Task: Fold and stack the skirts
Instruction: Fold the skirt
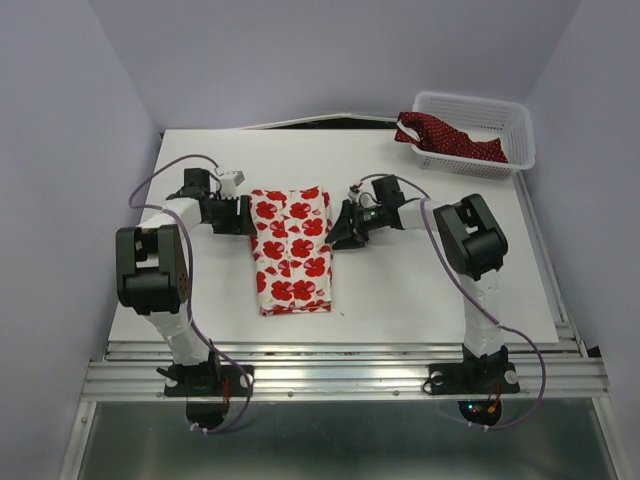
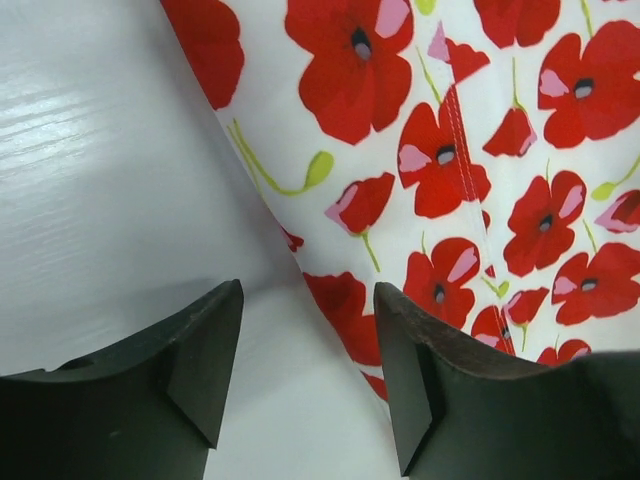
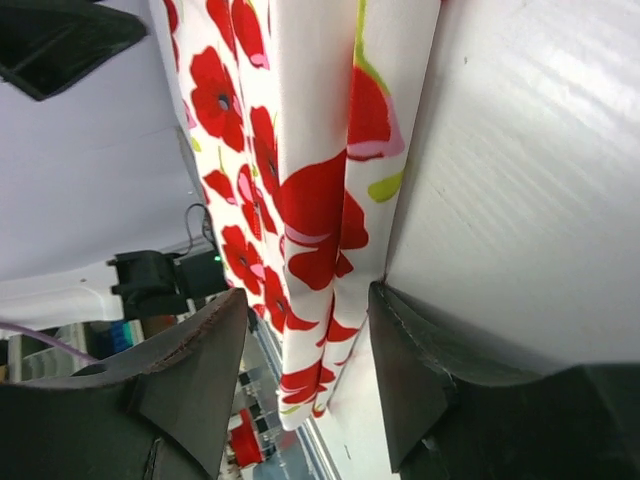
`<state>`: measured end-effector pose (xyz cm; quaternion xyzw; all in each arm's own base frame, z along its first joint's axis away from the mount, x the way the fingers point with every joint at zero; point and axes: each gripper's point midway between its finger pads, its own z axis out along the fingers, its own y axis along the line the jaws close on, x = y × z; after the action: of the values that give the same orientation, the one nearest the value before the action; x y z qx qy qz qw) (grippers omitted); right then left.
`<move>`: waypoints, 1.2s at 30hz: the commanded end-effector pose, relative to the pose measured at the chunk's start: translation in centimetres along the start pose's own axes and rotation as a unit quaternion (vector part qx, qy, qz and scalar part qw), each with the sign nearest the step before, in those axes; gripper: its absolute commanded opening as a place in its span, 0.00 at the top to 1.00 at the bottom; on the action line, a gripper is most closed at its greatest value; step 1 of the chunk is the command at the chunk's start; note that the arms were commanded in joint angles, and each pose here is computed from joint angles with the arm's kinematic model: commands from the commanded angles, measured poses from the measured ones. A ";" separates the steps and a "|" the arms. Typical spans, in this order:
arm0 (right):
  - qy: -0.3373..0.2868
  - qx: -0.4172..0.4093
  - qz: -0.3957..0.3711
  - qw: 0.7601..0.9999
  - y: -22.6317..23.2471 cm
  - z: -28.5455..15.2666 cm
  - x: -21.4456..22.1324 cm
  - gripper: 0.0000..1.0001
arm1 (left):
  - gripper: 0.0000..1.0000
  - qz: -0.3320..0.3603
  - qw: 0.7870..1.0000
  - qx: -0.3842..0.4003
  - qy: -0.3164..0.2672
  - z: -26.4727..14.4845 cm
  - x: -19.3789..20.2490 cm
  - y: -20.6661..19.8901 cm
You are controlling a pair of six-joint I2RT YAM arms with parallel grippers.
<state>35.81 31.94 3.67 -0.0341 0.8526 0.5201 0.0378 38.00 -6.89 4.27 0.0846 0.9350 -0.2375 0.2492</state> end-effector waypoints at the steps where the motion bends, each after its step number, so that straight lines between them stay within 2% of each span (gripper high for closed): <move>1: -0.025 0.092 -0.040 0.995 -2.7 -1.2 0.7 0.42 | 0.32 0.129 0.990 0.002 -0.057 -5.5 -3.0 -2.4; 4: -0.040 0.100 -0.114 0.988 -1.0 -2.7 -0.2 0.43 | 0.25 0.223 0.971 -0.011 -0.080 -7.5 -2.7 -3.0; 6: -0.039 0.104 -0.159 0.981 0.6 -4.0 -0.2 0.44 | 0.18 0.296 0.949 -0.026 -0.104 -9.7 -2.8 -4.5; 7: -0.038 0.108 -0.167 0.979 1.3 -4.5 -0.2 0.44 | 0.15 0.362 0.923 -0.039 -0.119 -11.2 -3.2 -5.3; 9: -0.045 0.100 -0.189 0.976 3.0 -5.4 -0.4 0.44 | 0.15 0.436 0.894 -0.018 -0.100 -11.0 -1.3 -7.9; 10: -0.040 0.089 -0.196 0.976 3.9 -5.3 0.0 0.45 | 0.17 0.486 0.868 -0.024 -0.101 -11.6 -0.8 -9.0; 11: -0.036 0.080 -0.194 0.977 4.5 -5.1 0.5 0.47 | 0.17 0.503 0.860 -0.010 -0.081 -10.8 1.2 -9.7; 13: -0.019 0.050 -0.212 0.976 6.7 -3.8 2.0 0.49 | 0.19 0.554 0.829 0.014 -0.072 -10.1 3.4 -12.9; 14: -0.010 0.041 -0.209 0.977 7.4 -3.1 2.7 0.50 | 0.19 0.563 0.824 0.024 -0.053 -9.1 5.4 -13.3; 15: 0.010 0.026 -0.211 0.977 8.2 -1.8 4.2 0.51 | 0.20 0.593 0.804 0.034 -0.038 -8.4 7.0 -15.1; 16: 0.007 0.019 -0.205 0.979 8.4 -1.7 4.1 0.52 | 0.22 0.603 0.797 0.037 -0.029 -7.9 8.1 -15.6; 17: 0.013 0.007 -0.193 0.981 8.7 -0.5 4.8 0.53 | 0.23 0.602 0.797 0.038 -0.020 -7.2 9.4 -15.8; 18: 0.011 0.002 -0.188 0.982 8.6 -0.2 4.7 0.54 | 0.23 0.618 0.785 0.037 -0.013 -6.7 10.4 -16.7; 19: 0.017 -0.006 -0.185 0.983 8.6 0.3 5.1 0.54 | 0.24 0.620 0.784 0.039 -0.010 -6.4 10.9 -17.1; 21: 0.025 -0.005 -0.170 0.985 7.3 1.3 5.2 0.56 | 0.24 0.616 0.786 0.047 0.009 -5.8 12.6 -17.3; 27: 0.061 0.019 -0.112 0.992 2.1 3.2 7.1 0.59 | 0.26 0.645 0.759 0.070 0.055 -4.2 17.2 -18.5; 31: 0.068 0.033 -0.096 0.992 0.3 3.8 7.5 0.59 | 0.28 0.646 0.755 0.059 0.097 -2.9 19.4 -17.8; 34: 0.069 0.041 -0.093 0.992 -0.4 4.1 7.4 0.60 | 0.29 0.639 0.760 0.025 0.117 -1.4 19.7 -16.8; 36: 0.073 0.045 -0.097 0.992 -0.7 4.2 7.5 0.60 | 0.29 0.635 0.766 -0.005 0.101 -0.9 18.5 -16.7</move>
<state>28.44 35.50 2.96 -0.1507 0.8528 0.4995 0.0236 15.04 -20.33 2.17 0.7134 0.6645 -0.0537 0.2158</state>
